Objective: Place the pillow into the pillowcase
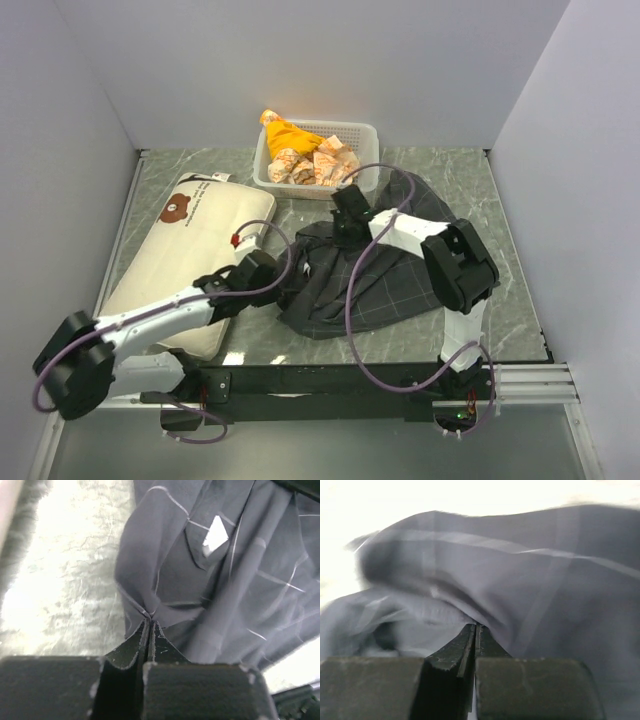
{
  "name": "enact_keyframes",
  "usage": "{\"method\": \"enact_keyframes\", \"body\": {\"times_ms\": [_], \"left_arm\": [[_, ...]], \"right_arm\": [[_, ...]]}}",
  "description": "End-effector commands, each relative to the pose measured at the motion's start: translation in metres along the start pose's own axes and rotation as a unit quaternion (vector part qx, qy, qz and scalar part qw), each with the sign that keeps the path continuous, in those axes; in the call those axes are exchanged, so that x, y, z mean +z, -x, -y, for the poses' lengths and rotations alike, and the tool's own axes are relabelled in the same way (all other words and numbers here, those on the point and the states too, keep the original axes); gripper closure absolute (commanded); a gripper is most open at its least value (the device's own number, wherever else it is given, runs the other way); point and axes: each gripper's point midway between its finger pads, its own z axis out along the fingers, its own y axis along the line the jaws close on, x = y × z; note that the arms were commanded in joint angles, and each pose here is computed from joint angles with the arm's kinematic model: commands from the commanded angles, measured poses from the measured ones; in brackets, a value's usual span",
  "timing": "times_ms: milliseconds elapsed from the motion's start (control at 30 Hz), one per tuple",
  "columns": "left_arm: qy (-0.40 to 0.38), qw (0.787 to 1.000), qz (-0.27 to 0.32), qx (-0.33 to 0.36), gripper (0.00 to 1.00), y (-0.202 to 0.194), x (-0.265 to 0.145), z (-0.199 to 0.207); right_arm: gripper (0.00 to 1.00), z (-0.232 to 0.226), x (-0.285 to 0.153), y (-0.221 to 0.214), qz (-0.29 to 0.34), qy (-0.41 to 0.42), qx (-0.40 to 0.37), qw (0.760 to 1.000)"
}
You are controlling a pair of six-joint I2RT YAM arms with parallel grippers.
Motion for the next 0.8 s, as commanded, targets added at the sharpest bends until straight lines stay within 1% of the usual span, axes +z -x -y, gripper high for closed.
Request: {"method": "enact_keyframes", "body": {"times_ms": [0, 67, 100, 167, 267, 400, 500, 633, 667, 767], "left_arm": [[-0.017, 0.999, 0.034, 0.000, 0.99, 0.017, -0.030, -0.004], [-0.031, 0.998, 0.051, -0.014, 0.99, 0.027, -0.046, -0.005], [-0.013, 0.998, 0.055, -0.019, 0.99, 0.028, -0.051, -0.015], [-0.023, 0.996, 0.075, -0.031, 0.99, 0.038, -0.065, -0.017], [-0.016, 0.995, 0.091, -0.038, 0.99, 0.046, -0.080, -0.026], [-0.006, 0.997, 0.072, -0.025, 0.99, 0.039, -0.078, -0.032], [0.004, 0.998, 0.057, -0.013, 0.99, 0.034, -0.074, -0.037], [-0.020, 0.998, 0.051, -0.025, 0.99, 0.035, -0.083, -0.028], [-0.034, 0.998, 0.049, -0.030, 0.99, 0.035, -0.088, -0.023], [-0.053, 0.997, 0.047, -0.036, 0.99, 0.037, -0.094, -0.016]], "right_arm": [[1.00, 0.054, -0.016, 0.024, 0.029, -0.045, 0.024, 0.998], [1.00, 0.065, -0.022, 0.030, 0.037, -0.055, 0.035, 0.997], [1.00, 0.073, -0.024, 0.032, 0.040, -0.061, 0.042, 0.996], [1.00, 0.081, -0.030, 0.037, 0.047, -0.073, 0.049, 0.995], [1.00, 0.090, -0.037, 0.043, 0.056, -0.085, 0.058, 0.993], [1.00, 0.098, -0.052, 0.054, 0.077, -0.099, 0.069, 0.990], [1.00, 0.108, -0.075, 0.076, 0.106, -0.114, 0.080, 0.984], [0.99, 0.117, -0.115, 0.102, 0.139, -0.133, 0.087, 0.977], [0.98, 0.116, -0.122, 0.106, 0.144, -0.133, 0.087, 0.977], [0.96, 0.097, -0.147, 0.120, 0.164, -0.096, 0.082, 0.978]]}}
